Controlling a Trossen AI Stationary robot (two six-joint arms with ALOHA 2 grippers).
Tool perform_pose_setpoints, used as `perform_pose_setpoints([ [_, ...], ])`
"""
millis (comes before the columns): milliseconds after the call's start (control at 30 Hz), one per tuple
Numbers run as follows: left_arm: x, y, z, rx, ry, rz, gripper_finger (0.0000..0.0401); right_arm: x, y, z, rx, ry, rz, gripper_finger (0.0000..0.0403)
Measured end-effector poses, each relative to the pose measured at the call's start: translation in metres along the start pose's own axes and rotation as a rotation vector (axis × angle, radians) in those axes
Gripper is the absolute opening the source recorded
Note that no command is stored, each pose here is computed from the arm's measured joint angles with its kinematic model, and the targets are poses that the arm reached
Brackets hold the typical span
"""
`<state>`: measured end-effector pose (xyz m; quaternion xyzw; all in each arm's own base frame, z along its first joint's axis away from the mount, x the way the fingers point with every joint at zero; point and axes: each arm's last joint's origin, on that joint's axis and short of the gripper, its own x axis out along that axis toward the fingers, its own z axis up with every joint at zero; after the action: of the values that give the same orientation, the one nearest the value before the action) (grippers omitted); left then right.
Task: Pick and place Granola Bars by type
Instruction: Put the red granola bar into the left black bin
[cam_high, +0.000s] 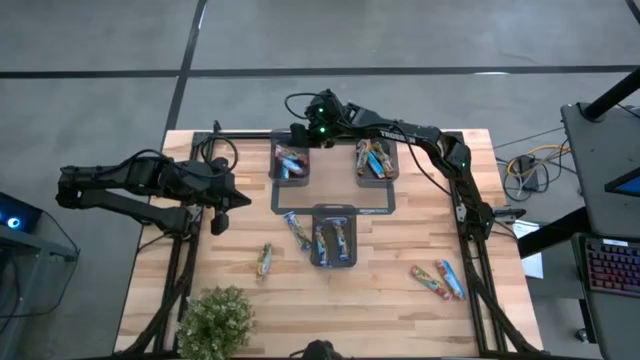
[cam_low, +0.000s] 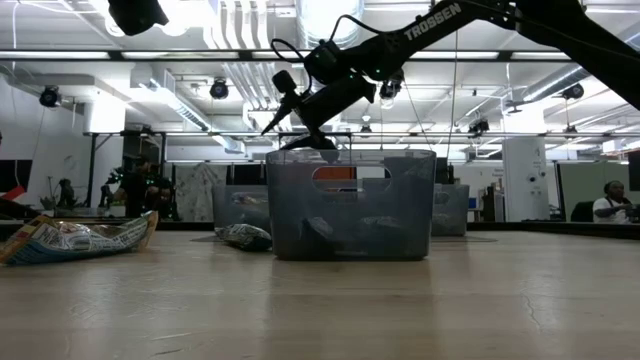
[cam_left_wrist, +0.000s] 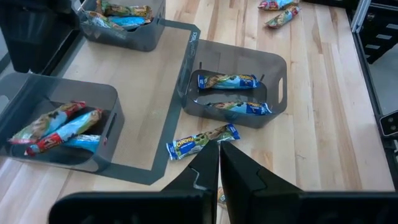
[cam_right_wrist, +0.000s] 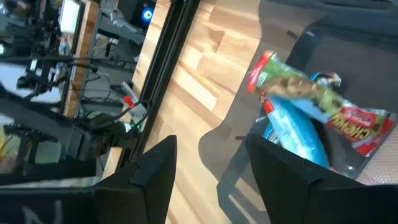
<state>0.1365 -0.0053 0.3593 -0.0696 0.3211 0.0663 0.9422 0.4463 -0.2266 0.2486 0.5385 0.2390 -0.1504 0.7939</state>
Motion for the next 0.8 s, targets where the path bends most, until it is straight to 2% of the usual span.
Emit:
perform_pose_setpoints([
  [167, 0.000, 0.000, 0.000, 0.000, 0.000, 0.000, 0.0000, 0.000, 0.002, -0.002, -0.073, 0.060, 0.052, 0.0181],
  [333, 0.000, 0.000, 0.000, 0.000, 0.000, 0.000, 0.0000, -0.007, 0.016, -0.008, -0.205, 0.089, 0.109, 0.0160],
  [500, 0.000, 0.000, 0.000, 0.000, 0.000, 0.000, 0.0000, -0.021, 0.034, -0.016, -0.346, 0.095, 0.136, 0.0110],
  [800, 0.000, 0.000, 0.000, 0.006, -0.001, 0.000, 0.0000, -0.070, 0.069, -0.038, -0.597, 0.147, 0.136, 0.0014],
])
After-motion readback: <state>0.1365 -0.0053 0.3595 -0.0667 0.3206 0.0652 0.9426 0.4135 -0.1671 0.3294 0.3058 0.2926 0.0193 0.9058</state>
